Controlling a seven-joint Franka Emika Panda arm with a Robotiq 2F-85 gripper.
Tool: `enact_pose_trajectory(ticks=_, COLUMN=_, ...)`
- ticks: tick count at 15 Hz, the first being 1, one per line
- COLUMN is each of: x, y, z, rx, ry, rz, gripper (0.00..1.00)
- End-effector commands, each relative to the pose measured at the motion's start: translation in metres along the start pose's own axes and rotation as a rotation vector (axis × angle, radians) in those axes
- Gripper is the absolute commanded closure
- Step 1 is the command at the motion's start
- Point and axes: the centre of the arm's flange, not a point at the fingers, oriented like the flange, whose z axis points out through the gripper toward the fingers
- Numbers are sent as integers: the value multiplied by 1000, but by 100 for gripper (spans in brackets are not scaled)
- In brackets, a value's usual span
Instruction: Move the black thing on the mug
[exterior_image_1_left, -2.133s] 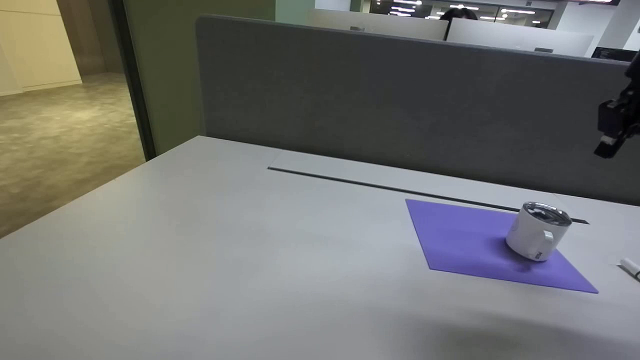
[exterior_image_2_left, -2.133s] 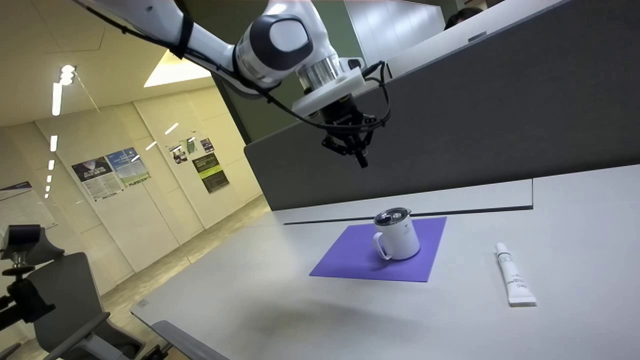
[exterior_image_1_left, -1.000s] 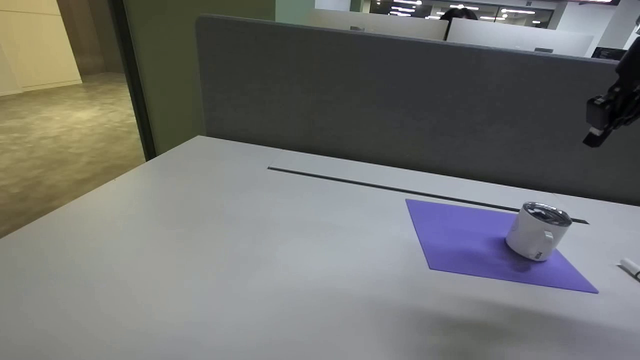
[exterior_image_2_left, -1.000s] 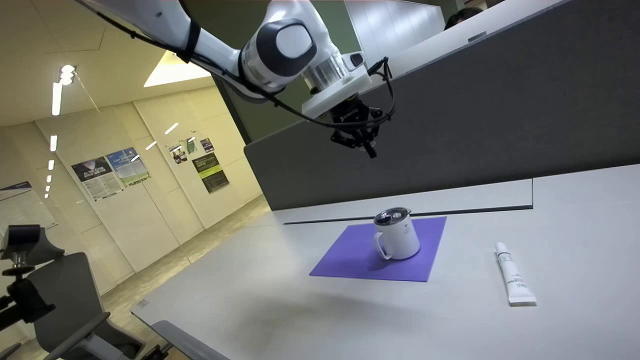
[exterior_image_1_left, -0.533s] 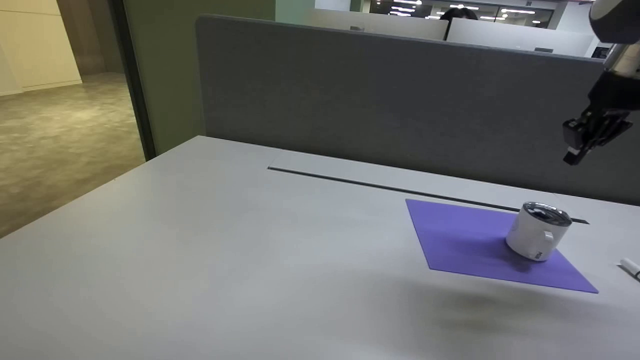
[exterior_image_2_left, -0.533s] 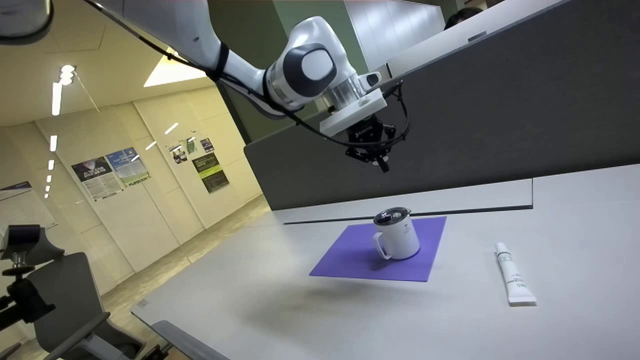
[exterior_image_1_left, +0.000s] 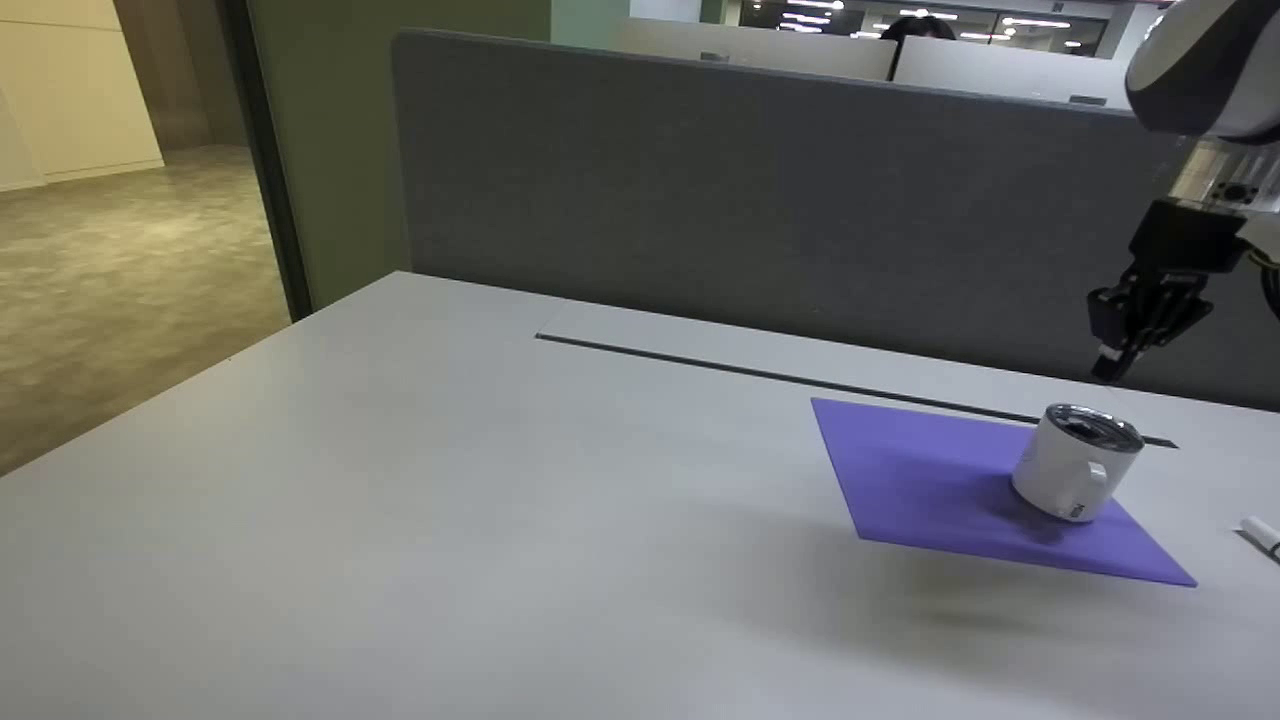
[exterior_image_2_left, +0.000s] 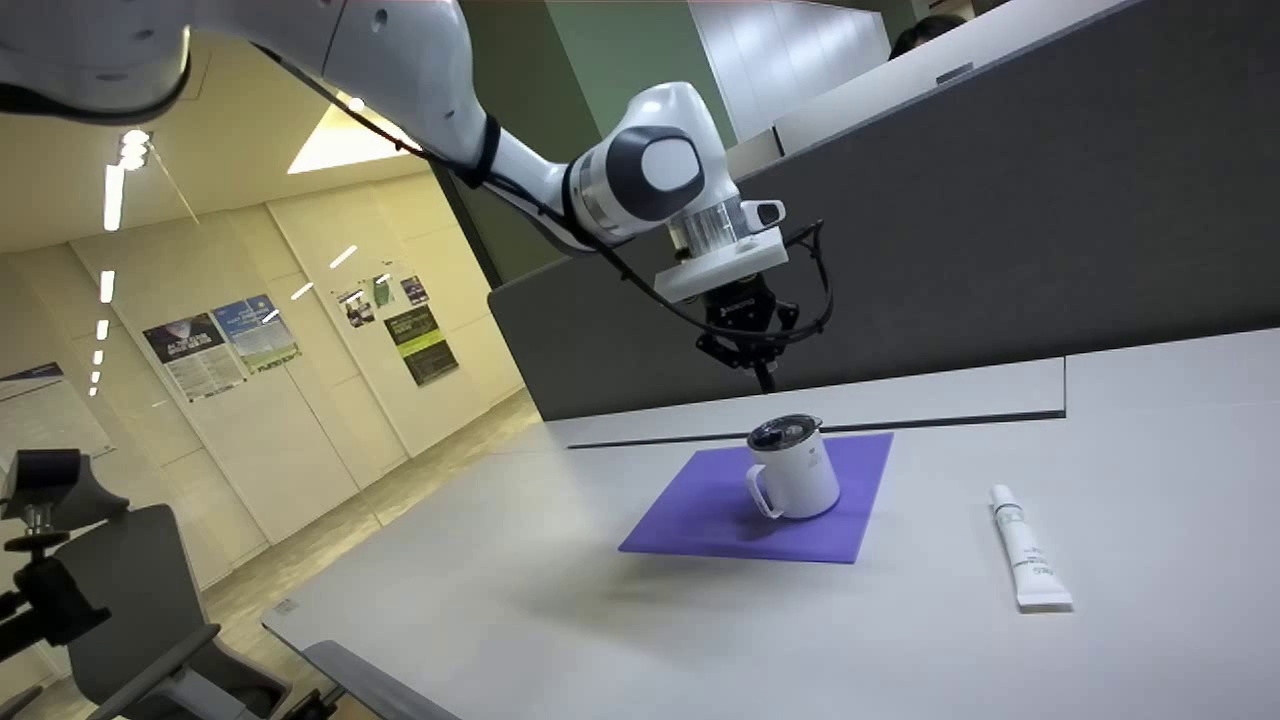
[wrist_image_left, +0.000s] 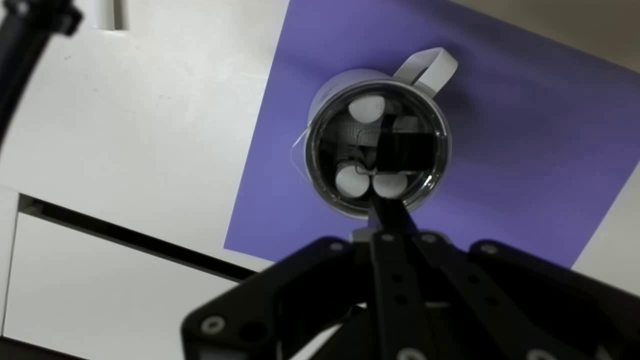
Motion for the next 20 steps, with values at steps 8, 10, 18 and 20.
enact_pose_trajectory(ticks=8, x=15, y=2, z=45, rx=66, ry=-60, rz=34, gripper=100)
enact_pose_trajectory(ticks=10, x=15, y=-4, z=44, rx=68, ry=-63, rz=24, gripper=100)
enact_pose_trajectory(ticks=18, x=13, y=-14, z=46, rx=65, ry=-79, rz=9, gripper=100)
enact_pose_trajectory(ticks=20, x=9, y=-15, z=48, rx=58, ry=-86, rz=5, gripper=100)
